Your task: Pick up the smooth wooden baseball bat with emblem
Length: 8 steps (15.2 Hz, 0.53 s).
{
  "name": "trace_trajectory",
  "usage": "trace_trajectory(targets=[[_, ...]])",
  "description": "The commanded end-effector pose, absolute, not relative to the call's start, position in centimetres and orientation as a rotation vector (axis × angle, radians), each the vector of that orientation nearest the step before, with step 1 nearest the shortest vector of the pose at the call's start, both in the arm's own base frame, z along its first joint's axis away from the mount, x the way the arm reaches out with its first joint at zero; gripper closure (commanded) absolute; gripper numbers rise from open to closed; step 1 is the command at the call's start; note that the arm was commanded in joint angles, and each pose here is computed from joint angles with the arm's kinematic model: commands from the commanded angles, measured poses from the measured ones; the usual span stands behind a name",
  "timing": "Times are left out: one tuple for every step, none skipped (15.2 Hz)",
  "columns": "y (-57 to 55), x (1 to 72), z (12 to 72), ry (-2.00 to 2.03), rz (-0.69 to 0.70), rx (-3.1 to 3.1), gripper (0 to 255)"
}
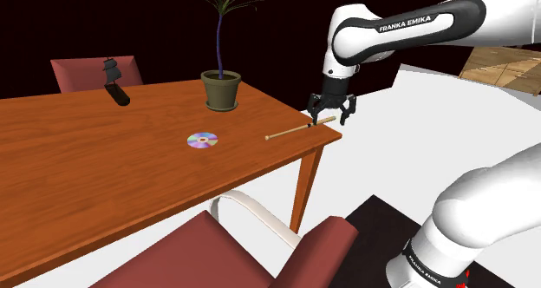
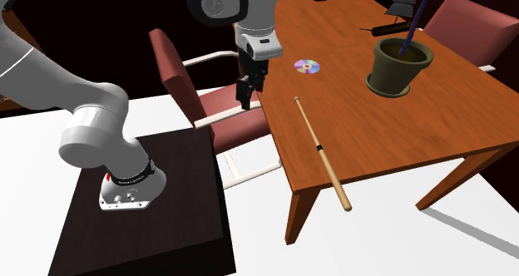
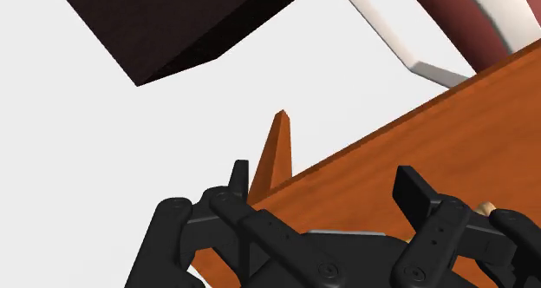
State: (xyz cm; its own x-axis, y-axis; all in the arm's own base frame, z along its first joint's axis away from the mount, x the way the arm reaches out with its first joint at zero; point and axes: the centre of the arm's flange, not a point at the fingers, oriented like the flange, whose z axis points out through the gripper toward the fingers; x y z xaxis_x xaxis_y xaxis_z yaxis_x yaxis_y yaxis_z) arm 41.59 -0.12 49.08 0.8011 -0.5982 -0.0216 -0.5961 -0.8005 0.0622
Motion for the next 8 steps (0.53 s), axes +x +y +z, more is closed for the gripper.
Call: trace_trajectory(targets=[[-0.7,43.8,48.0,-1.141,-0.042,2.88,0],[-1.1,44.9,47.5,-1.219,-0.034,2.853,0],[-1.5,45.9,47.1,-1.296,-0.025,2.823,0],[-2.0,47.0,46.6,-1.373,-0.016,2.791,0],[-2.6,48.0,46.1,-1.448,-0.007,2.757,0],[-3.2,49.0,45.7,-1.523,0.002,2.721,0],[-3.8,49.9,45.2,-1.597,0.011,2.683,0],[-4.5,50.8,44.8,-1.67,0.02,2.643,0]])
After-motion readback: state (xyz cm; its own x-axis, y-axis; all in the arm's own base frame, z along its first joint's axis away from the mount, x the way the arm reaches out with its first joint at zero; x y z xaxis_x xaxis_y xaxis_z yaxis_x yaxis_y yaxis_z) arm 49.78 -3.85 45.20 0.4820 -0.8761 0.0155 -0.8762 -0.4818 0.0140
